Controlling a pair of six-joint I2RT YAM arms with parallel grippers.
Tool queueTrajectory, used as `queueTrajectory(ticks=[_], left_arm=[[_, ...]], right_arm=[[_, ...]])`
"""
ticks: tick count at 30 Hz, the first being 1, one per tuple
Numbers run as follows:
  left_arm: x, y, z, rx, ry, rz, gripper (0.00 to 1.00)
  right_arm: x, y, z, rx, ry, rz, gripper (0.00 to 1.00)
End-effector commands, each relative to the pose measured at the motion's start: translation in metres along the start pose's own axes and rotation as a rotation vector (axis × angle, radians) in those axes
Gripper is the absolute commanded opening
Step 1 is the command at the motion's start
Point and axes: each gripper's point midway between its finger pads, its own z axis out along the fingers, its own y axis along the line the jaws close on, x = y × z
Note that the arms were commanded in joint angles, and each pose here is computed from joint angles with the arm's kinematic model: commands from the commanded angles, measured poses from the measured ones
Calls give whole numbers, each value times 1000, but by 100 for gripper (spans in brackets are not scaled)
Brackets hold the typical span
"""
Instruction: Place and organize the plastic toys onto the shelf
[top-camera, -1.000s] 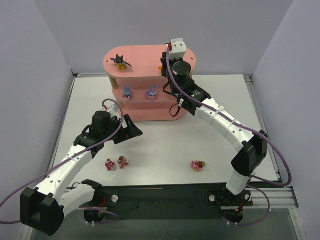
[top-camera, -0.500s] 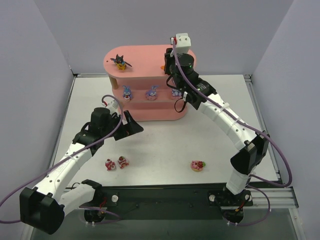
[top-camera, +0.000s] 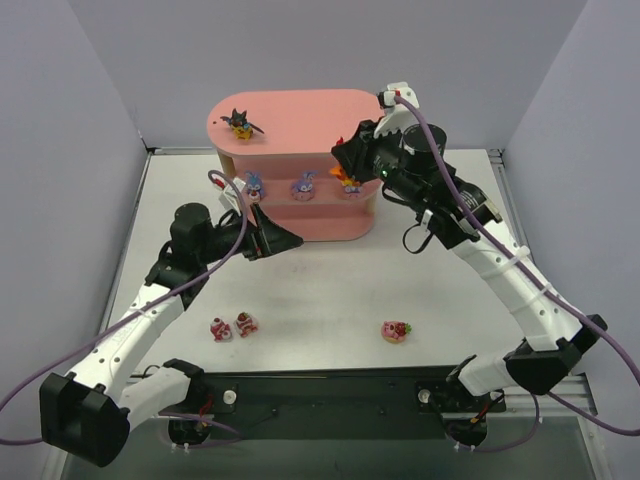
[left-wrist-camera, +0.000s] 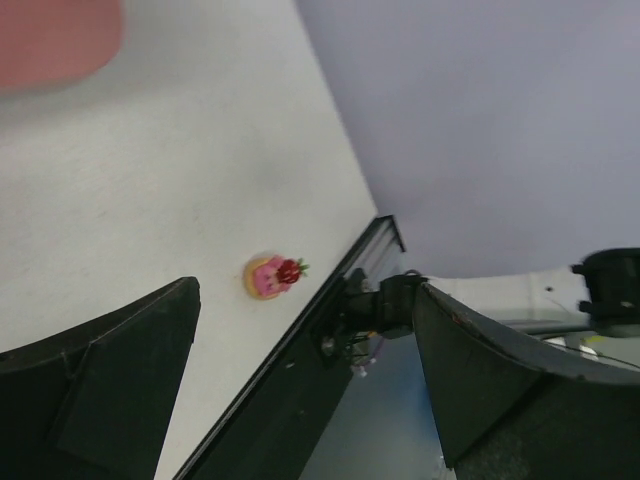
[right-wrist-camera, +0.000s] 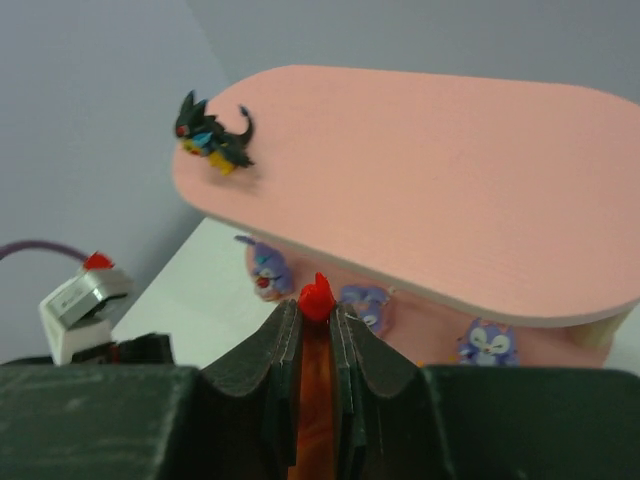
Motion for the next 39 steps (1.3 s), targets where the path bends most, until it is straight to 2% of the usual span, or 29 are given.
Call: queueTrajectory(ticks=[1,7,10,13,14,16,18,30,39], left_arm=[[-18,-86,-16,400,-32,96,97],[-40,-136,-36,598,-119,127,97],[-49,-144,-38,637,-150,98,97],[-52,-145,-37,642,-159,68,94],[-53,-143,-35,636,-160,61,90],[-53,-140,-33,626,-162,47,86],[-52,-137,-31,616,-160,36,78],[-34,-130,-26,565,-121,52,67],[-21,-136,-29,606,-98,117,69]], right_arm=[[22,36,-24,-209,92,83,0],[43,68,-42,-376,148,123,0],[48,85,-49,-460,170,151,0],[51,100,-53,-529,184,166,0],[53,105,-55,-542,193,166,0],[56,108,-56,-549,200,169,0],[56,113,-58,-558,197,170,0],[66,128,-53,-557,210,150,0],[63,132,-42,-545,220,206,0]])
